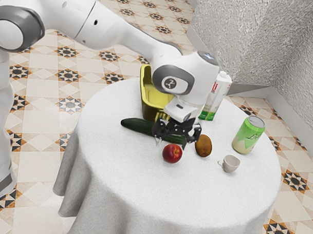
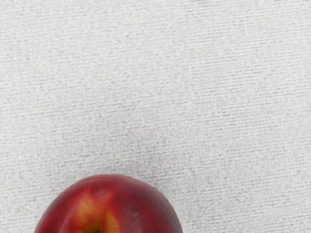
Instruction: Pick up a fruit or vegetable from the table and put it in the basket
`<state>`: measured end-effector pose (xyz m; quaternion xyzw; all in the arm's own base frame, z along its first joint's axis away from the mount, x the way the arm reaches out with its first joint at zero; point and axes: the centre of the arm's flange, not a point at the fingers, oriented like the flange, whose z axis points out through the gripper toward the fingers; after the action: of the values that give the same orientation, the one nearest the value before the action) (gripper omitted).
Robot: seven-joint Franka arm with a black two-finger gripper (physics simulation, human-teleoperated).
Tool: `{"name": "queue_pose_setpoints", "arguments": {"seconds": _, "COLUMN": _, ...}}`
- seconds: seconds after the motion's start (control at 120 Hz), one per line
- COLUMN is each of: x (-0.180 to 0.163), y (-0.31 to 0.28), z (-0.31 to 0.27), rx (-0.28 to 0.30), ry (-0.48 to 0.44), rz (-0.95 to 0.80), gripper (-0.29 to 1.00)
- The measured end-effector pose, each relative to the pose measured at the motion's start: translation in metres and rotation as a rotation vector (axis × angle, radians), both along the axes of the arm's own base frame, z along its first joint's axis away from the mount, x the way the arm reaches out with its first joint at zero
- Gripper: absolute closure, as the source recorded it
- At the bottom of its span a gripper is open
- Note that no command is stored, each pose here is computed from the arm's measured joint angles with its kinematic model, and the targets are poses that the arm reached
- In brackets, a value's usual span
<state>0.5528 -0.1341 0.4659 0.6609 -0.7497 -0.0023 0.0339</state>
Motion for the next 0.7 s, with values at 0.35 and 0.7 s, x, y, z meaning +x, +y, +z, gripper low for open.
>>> {"name": "queue_pose_setpoints", "arguments": {"seconds": 0.35, "x": 0.01, "y": 0.007, "z": -0.03, "rx": 0.005, "ry": 0.037, "rz": 0.02, "gripper": 0.0}}
{"name": "queue_pose_setpoints", "arguments": {"seconds": 0.7, "x": 0.016, "y": 0.0, "z": -0.048, "rx": -0.003, "ry": 0.044, "rz": 0.019, "gripper": 0.29}}
